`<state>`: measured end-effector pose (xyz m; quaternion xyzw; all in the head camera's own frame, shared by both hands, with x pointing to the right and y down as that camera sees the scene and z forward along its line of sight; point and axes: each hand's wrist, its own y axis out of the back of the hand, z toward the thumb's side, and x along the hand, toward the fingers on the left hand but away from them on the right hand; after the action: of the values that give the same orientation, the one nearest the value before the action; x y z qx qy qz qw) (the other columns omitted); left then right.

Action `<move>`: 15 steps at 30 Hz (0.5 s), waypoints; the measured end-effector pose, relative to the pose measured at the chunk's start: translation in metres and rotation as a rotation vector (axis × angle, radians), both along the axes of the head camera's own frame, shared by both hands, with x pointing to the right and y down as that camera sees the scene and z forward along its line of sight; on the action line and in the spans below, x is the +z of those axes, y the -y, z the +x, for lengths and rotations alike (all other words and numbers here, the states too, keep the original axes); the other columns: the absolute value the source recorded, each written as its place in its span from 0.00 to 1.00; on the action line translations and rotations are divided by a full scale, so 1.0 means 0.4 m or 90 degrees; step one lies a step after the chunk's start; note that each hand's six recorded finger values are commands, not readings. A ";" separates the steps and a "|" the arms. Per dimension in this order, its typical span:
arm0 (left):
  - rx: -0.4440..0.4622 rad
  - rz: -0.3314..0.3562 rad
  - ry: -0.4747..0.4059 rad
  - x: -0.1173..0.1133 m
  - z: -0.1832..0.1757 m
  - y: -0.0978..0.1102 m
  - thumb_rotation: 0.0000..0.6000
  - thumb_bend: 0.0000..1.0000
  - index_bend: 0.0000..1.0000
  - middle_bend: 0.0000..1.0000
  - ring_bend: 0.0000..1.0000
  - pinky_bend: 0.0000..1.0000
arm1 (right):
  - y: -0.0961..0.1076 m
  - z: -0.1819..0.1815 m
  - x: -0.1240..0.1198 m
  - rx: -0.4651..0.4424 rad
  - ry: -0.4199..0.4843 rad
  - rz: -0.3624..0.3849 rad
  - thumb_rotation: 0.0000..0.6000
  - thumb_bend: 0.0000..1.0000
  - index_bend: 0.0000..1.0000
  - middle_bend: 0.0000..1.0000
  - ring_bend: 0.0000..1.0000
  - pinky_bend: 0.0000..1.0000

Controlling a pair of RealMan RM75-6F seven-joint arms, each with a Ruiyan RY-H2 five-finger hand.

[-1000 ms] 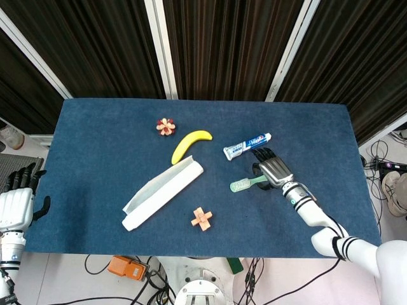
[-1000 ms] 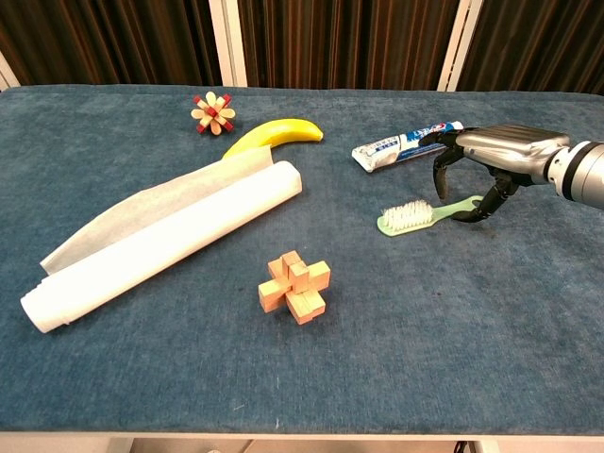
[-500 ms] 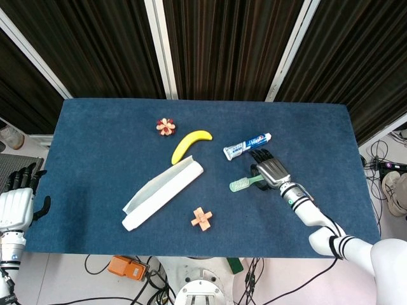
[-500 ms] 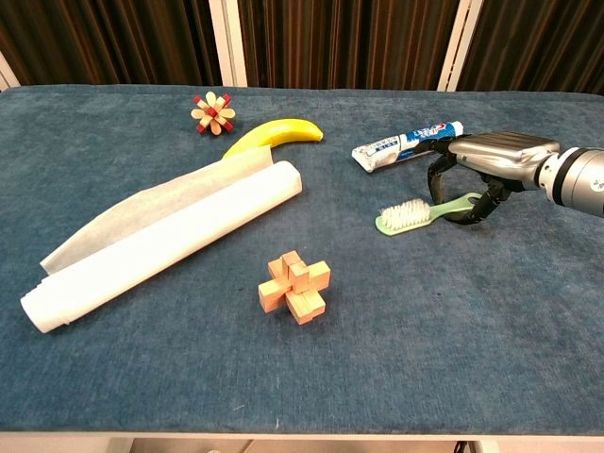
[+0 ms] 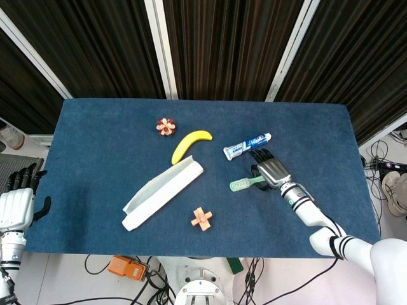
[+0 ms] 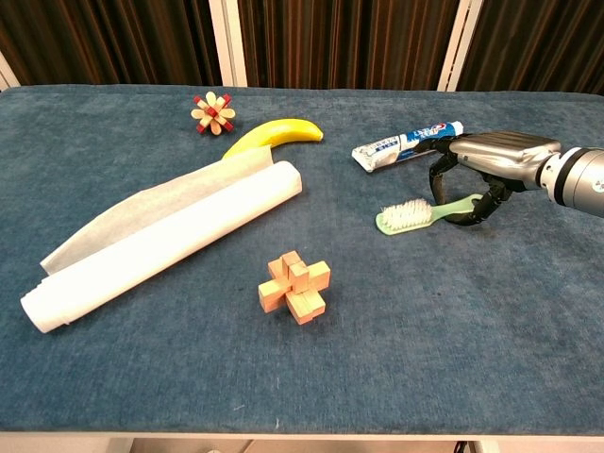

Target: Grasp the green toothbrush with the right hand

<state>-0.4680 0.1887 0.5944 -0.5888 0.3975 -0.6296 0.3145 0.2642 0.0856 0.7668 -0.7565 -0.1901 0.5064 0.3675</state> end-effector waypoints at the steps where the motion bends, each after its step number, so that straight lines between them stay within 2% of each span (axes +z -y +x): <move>1: 0.000 0.000 0.000 0.000 0.000 0.000 1.00 0.41 0.17 0.02 0.00 0.05 | 0.000 0.001 0.001 0.000 -0.002 0.000 1.00 0.56 0.65 0.08 0.05 0.04; 6: -0.002 -0.001 0.000 0.000 0.000 0.000 1.00 0.41 0.17 0.02 0.00 0.05 | 0.002 0.005 0.003 0.000 -0.009 0.001 1.00 0.62 0.67 0.08 0.05 0.04; 15: -0.003 -0.002 -0.001 0.000 0.000 -0.001 1.00 0.41 0.17 0.02 0.00 0.05 | 0.006 0.009 -0.009 0.006 -0.003 0.011 1.00 0.64 0.69 0.08 0.06 0.06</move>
<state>-0.4681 0.1891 0.5946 -0.5888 0.3977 -0.6308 0.3117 0.2678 0.0831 0.7632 -0.7513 -0.1968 0.5083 0.3720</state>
